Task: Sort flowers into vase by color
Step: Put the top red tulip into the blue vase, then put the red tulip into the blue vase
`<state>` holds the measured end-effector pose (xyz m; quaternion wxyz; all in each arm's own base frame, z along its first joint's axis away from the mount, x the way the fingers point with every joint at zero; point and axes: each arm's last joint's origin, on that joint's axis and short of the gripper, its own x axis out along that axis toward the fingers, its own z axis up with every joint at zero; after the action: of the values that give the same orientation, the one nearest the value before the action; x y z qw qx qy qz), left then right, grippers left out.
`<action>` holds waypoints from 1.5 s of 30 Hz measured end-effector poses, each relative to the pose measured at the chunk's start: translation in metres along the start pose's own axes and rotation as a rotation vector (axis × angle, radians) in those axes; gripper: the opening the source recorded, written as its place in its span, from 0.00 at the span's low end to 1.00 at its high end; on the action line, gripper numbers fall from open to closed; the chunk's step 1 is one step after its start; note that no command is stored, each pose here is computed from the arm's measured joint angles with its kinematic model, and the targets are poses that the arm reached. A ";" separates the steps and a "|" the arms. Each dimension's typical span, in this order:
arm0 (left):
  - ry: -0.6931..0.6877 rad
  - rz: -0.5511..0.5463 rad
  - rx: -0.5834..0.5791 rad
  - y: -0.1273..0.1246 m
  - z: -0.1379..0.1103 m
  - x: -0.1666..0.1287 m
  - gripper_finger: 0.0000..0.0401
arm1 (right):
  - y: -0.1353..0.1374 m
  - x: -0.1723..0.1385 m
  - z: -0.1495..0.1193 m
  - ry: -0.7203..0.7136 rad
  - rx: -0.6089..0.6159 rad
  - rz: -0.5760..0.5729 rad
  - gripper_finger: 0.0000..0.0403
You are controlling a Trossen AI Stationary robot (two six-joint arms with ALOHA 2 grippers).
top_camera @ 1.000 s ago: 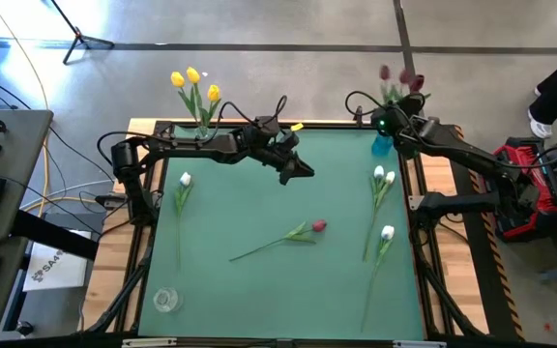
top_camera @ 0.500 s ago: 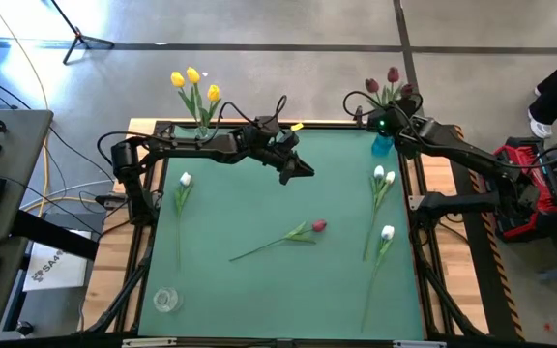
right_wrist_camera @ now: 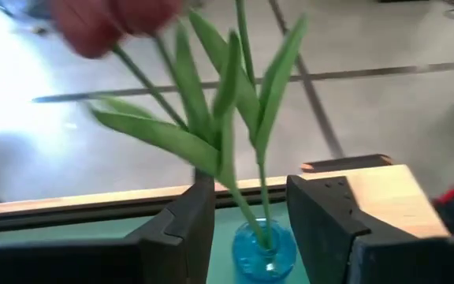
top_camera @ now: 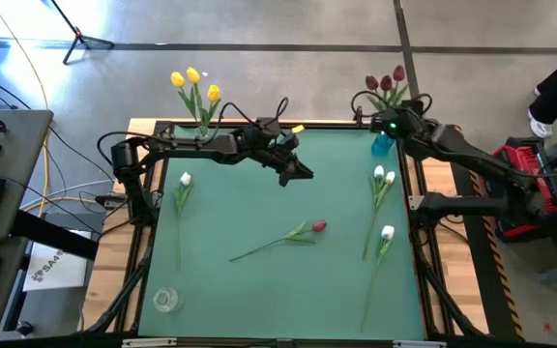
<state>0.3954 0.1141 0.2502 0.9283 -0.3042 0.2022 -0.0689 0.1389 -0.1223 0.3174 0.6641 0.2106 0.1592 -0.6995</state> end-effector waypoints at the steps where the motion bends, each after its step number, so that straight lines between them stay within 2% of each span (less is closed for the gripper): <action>1: 0.012 0.006 0.010 0.001 -0.001 0.000 0.17 | -0.003 -0.005 0.001 -0.007 0.015 0.024 0.37; 8: 0.112 0.052 0.020 0.006 -0.012 -0.001 0.17 | -0.022 -0.039 0.005 0.006 0.105 0.240 0.36; 13: 0.162 0.073 0.018 0.008 -0.017 -0.002 0.17 | -0.028 -0.055 0.005 0.059 0.115 0.418 0.36; 22: 0.321 0.138 -0.019 0.011 -0.035 -0.005 0.13 | -0.024 -0.077 0.001 0.203 -0.006 0.832 0.36; 25: 0.368 0.175 -0.007 0.006 -0.043 -0.002 0.12 | -0.020 -0.081 -0.004 0.265 -0.068 0.920 0.36; 31: 0.467 0.286 -0.013 -0.011 -0.064 0.006 0.11 | -0.019 -0.084 -0.015 0.309 -0.213 0.924 0.36; 35: 0.504 0.250 0.027 -0.032 -0.078 0.018 0.13 | -0.019 -0.085 -0.019 0.324 -0.266 0.915 0.36; 37: 0.523 0.241 0.054 -0.043 -0.086 0.023 0.17 | -0.019 -0.086 -0.020 0.326 -0.291 0.926 0.36; 40: 0.555 0.309 0.091 -0.056 -0.101 0.031 0.25 | -0.019 -0.086 -0.023 0.331 -0.368 0.931 0.36; 43: 0.582 0.406 0.104 -0.061 -0.119 0.039 0.33 | -0.021 -0.084 -0.028 0.349 -0.436 0.887 0.36; 45: 0.596 0.419 0.103 -0.063 -0.127 0.045 0.38 | -0.023 -0.082 -0.030 0.374 -0.451 0.859 0.36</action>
<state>0.3829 -0.0166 0.1796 0.8368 -0.1754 0.5180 0.0270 0.1208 -0.0346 0.3317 0.8804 0.2301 0.3211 -0.2624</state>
